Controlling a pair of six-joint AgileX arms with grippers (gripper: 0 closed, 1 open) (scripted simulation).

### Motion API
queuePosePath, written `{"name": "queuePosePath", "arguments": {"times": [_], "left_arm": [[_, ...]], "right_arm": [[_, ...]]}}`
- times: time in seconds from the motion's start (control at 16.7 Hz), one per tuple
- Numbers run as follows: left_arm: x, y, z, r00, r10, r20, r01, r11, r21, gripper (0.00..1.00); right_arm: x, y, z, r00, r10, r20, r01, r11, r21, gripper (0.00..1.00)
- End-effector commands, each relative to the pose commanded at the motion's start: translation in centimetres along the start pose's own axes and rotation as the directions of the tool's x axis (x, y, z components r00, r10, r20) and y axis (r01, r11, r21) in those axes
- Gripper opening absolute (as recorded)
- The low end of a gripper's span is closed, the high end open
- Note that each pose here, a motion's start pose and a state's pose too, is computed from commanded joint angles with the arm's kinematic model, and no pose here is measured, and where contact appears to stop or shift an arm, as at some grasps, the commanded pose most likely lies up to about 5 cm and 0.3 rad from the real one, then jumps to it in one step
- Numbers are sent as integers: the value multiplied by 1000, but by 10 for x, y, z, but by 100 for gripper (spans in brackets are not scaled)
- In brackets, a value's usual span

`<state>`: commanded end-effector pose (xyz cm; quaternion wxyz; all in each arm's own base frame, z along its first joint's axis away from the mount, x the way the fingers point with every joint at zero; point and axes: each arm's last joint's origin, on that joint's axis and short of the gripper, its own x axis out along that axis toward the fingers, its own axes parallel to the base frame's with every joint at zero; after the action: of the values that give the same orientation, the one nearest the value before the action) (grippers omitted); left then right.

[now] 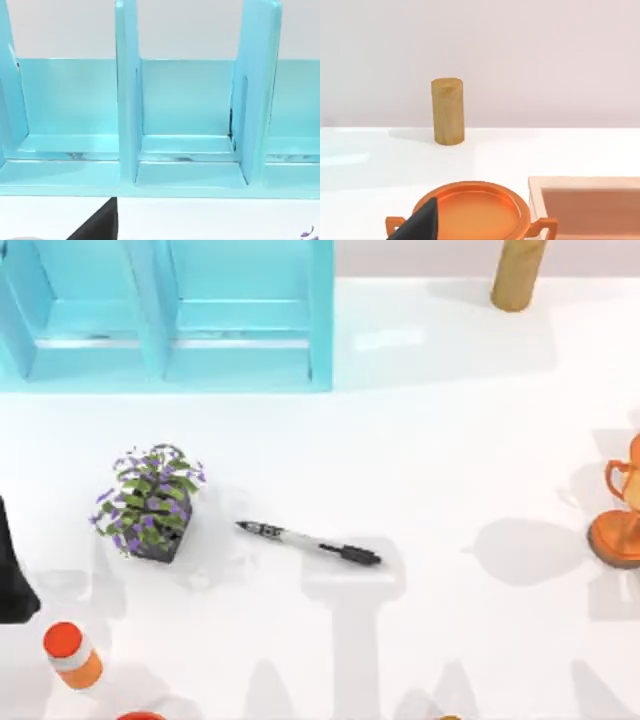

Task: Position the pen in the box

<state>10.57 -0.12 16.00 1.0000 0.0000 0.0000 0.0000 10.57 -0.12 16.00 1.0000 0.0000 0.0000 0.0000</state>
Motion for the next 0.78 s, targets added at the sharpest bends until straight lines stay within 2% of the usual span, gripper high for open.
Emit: {"name": "queuePosePath", "arguments": {"times": [0.24, 0.42, 0.6, 0.78], "left_arm": [[0, 0, 0, 1000, 0, 0, 0, 1000, 0, 100], [0, 0, 0, 1000, 0, 0, 0, 1000, 0, 100], [0, 0, 0, 1000, 0, 0, 0, 1000, 0, 100], [0, 0, 0, 1000, 0, 0, 0, 1000, 0, 100]], "right_arm": [[0, 0, 4, 1000, 2, -22, -2, 1000, -4, 100], [2, 2, 25, 992, 6, -127, -9, 1000, -26, 100], [11, 5, 63, 958, 13, -287, -33, 997, -67, 100], [35, 12, 118, 896, 27, -442, -87, 989, -116, 100]]}}
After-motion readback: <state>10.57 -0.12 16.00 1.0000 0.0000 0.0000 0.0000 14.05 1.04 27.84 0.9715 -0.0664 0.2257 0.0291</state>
